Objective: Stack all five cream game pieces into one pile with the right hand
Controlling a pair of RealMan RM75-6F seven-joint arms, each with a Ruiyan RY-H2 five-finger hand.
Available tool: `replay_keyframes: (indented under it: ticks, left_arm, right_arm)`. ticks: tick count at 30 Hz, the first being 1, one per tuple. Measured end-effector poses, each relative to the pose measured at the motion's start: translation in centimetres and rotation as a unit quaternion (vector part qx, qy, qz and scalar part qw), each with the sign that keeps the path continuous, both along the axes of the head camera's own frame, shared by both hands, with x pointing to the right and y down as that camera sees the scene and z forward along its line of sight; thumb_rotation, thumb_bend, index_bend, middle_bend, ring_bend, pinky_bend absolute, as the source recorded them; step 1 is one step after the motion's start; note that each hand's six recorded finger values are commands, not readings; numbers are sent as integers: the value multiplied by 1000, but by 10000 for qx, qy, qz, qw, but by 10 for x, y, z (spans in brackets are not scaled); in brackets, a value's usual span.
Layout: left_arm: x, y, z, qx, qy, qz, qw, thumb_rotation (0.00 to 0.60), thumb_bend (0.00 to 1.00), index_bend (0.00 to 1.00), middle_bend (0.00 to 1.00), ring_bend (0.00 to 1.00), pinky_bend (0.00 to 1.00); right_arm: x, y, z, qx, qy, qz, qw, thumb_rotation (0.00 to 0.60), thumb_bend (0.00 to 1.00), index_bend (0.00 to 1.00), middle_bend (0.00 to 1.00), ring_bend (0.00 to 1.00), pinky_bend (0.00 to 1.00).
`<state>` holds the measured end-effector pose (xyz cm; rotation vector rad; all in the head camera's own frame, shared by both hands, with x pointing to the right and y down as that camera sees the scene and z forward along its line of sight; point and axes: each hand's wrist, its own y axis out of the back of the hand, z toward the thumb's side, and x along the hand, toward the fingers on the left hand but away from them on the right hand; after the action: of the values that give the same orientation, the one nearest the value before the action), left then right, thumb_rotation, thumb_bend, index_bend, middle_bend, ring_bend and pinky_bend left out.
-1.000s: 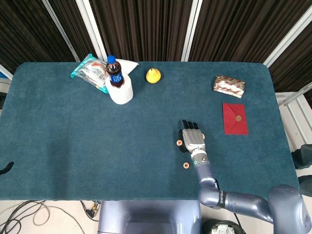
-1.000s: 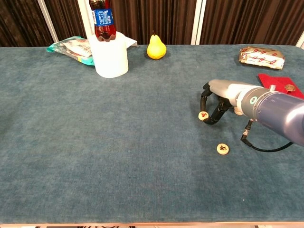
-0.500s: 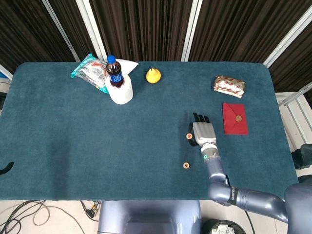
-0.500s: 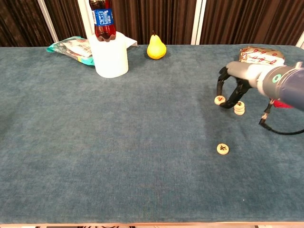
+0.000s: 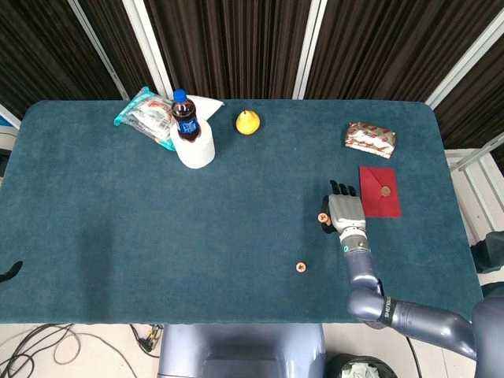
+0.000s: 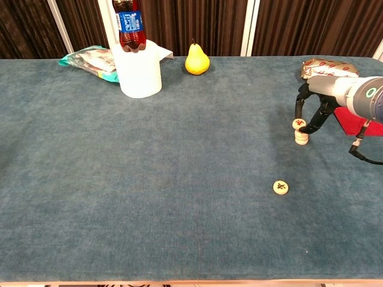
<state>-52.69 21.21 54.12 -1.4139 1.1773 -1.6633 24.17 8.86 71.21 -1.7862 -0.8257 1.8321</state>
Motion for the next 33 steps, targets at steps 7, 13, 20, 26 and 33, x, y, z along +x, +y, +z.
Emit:
replay_keyframes:
  ticks: [7,13,20,26,33]
  left_arm:
    - [0,0,0,2,-7,0,10000,600,165,59,0,0,0]
    - [0,0,0,4,-15,-3,10000,600,165,59,0,0,0]
    - [0,0,0,4,-19,-4,10000,600,165,59,0,0,0]
    - [0,0,0,5,-28,-7,10000,600,165,59,0,0,0]
    - [0,0,0,3,-32,-7,10000,600,165,59,0,0,0]
  right_arm:
    - [7,1,5,-50,37,70,10000,600,392,533,0,0,0]
    - [6,2,5,-38,-14,74,10000,600,392,533,0,0,0]
    - [6,2,6,-38,-11,83,10000,600,392,533,0,0,0]
    - [5,2,7,-32,-13,78,10000,600,392,533,0,0,0]
    - [7,2,8,-48,3,95,9999,600,392,533,0,0,0]
